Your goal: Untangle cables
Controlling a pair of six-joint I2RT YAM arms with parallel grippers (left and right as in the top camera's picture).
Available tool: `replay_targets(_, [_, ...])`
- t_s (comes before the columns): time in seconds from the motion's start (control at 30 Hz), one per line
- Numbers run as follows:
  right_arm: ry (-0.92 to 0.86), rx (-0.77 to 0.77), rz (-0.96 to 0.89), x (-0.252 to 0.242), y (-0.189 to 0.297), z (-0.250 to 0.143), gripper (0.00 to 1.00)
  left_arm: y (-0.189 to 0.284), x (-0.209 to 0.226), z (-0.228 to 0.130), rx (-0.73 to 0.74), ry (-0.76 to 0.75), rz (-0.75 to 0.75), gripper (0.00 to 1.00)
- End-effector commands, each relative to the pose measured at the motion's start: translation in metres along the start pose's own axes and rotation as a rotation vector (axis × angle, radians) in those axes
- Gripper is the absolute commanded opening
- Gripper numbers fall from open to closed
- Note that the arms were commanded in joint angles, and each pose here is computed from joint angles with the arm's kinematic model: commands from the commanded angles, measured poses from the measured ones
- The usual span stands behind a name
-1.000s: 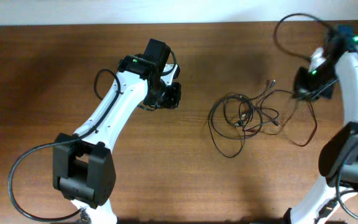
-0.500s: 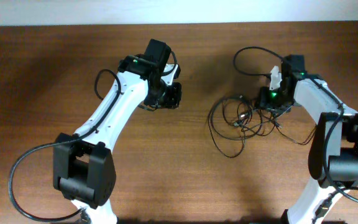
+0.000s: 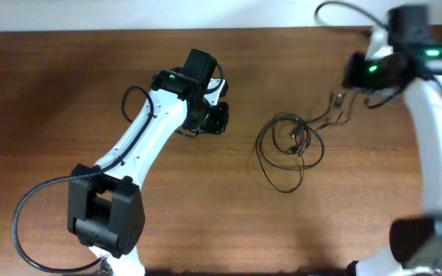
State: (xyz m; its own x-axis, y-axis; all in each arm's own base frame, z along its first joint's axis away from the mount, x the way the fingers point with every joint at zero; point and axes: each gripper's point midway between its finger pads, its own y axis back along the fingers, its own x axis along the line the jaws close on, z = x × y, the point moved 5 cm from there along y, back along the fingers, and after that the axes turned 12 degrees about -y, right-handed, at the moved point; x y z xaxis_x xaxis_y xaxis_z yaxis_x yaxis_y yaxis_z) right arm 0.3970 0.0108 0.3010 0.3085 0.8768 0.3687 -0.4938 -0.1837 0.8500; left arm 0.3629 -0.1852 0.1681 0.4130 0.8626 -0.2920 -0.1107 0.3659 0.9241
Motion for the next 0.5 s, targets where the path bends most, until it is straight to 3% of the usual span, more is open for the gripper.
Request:
replay_targets(0.0, [0.060, -0.169, 0.091, 0.026, 0.083, 0.007, 0.04, -0.007, 0.001, -0.002, 0.020, -0.020, 0.010, 0.17])
replay_targets(0.07, [0.078, -0.318, 0.090, 0.030, 0.121, 0.016, 0.04, -0.007, 0.001, -0.002, 0.020, -0.020, 0.009, 0.17])
replay_targets(0.2, [0.005, -0.496, -0.218, -0.011, 0.130, 0.042, 0.04, -0.007, 0.000, -0.002, 0.021, -0.021, 0.010, 0.17])
replay_targets(0.33, [-0.133, -0.388, -0.417, -0.082, 0.107, 0.054, 0.04, -0.007, 0.000, -0.002, 0.020, -0.021, 0.010, 0.17])
replay_targets(0.47, [-0.336, -0.187, -0.586, -0.174, 0.071, 0.053, 0.04, -0.007, 0.000, -0.002, 0.020, -0.021, 0.010, 0.17])
